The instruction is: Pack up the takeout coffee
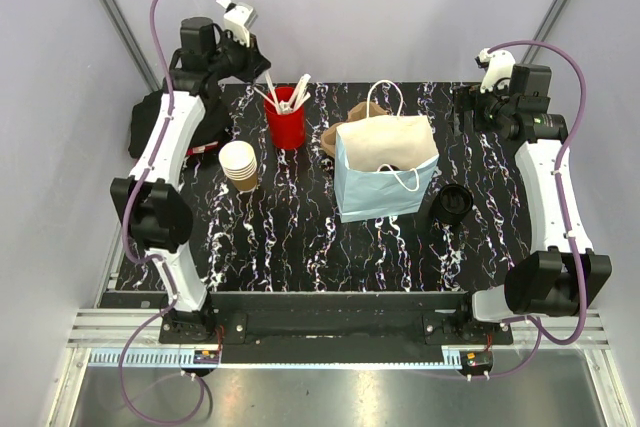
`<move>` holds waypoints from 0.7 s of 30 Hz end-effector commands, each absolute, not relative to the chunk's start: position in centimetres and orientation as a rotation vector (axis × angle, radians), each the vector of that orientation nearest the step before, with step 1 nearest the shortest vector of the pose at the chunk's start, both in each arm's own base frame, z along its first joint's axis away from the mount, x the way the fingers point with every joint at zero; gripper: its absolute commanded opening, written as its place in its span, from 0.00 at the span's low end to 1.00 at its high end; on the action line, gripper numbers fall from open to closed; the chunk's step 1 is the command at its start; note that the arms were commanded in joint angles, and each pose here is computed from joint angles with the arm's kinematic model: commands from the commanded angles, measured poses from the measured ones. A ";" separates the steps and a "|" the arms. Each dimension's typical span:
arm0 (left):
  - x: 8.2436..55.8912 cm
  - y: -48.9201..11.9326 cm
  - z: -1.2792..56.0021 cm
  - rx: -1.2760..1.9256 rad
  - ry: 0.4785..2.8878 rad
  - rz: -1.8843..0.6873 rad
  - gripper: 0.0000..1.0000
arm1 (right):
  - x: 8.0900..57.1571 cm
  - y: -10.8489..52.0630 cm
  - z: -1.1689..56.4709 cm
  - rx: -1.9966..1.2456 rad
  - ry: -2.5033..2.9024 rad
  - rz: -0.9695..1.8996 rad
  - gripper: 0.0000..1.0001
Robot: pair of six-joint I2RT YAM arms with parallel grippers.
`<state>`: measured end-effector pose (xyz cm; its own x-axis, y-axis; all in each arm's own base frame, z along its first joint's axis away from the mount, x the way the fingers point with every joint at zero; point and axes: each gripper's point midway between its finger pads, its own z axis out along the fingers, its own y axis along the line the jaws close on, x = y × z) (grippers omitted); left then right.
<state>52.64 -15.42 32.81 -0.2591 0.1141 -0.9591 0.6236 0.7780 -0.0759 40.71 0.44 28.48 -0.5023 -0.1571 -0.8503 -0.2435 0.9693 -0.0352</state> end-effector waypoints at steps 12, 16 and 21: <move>46.1 -15.3 44.9 0.604 1.534 -0.504 0.07 | 40.9 0.7 31.6 -0.288 2.020 0.105 1.00; 44.1 -15.2 46.2 0.609 1.515 -0.500 0.07 | 41.1 0.5 32.1 -0.286 2.014 0.096 1.00; 40.9 -15.4 48.2 0.632 1.469 -0.511 0.07 | 40.9 0.5 33.2 -0.284 1.998 0.087 1.00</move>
